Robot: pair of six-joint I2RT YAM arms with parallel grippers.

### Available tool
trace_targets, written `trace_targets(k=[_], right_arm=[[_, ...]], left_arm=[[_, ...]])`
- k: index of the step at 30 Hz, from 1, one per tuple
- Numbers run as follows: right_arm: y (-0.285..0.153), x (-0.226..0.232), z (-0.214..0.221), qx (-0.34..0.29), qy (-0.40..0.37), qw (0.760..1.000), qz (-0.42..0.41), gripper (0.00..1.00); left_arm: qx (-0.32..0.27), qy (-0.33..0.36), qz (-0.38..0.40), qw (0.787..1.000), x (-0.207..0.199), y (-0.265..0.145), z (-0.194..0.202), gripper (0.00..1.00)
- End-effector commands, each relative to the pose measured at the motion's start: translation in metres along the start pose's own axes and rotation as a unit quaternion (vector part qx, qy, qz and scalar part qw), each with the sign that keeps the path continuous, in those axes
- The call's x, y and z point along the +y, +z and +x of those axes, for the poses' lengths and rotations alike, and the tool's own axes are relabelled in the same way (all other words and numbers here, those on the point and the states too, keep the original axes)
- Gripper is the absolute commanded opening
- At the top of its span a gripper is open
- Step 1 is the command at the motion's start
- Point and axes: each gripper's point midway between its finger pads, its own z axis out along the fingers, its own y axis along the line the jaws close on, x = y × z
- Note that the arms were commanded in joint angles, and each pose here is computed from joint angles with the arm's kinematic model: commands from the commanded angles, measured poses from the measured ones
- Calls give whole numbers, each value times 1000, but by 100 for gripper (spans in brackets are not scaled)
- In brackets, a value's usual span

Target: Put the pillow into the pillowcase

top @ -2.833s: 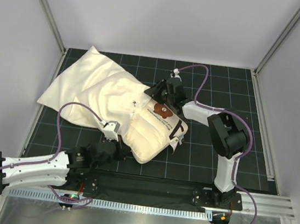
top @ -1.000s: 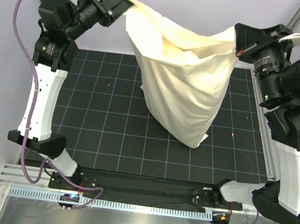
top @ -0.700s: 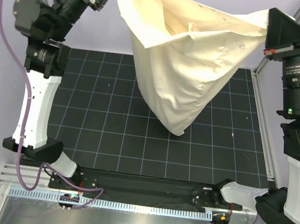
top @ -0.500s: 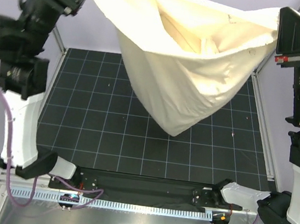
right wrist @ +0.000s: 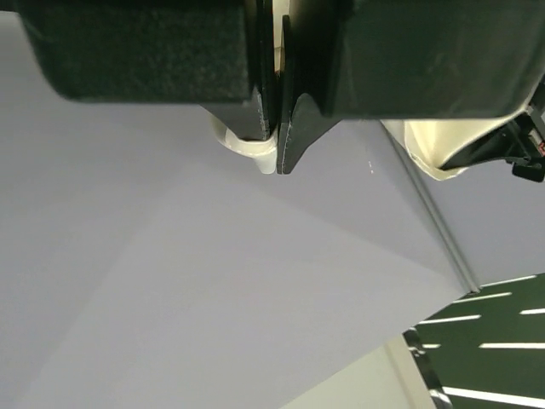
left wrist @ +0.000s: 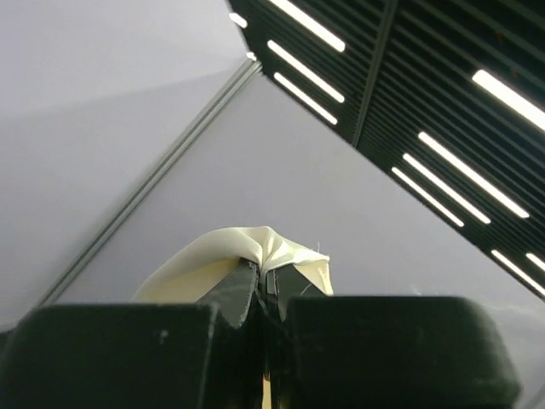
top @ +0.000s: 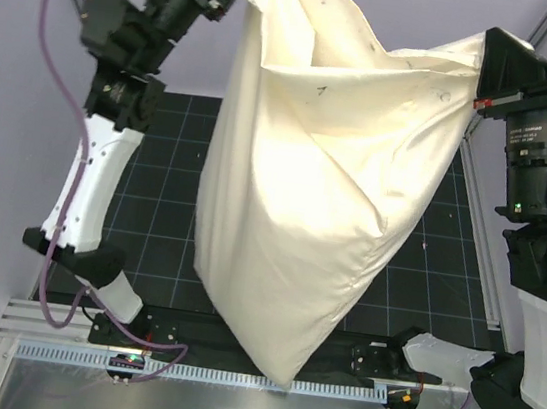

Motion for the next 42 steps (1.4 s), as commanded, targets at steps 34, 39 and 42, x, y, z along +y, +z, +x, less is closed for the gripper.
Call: trace_targets(k=[34, 39, 42], right_arm=[[-164, 30, 405, 276, 51, 955, -99, 4], [-172, 68, 441, 313, 41, 940, -131, 4], [-180, 87, 470, 345, 33, 923, -164, 4]], left_arm=[[250, -137, -477, 831, 444, -260, 245, 0], [233, -92, -530, 810, 467, -282, 212, 0], [215, -80, -558, 797, 481, -298, 192, 0]])
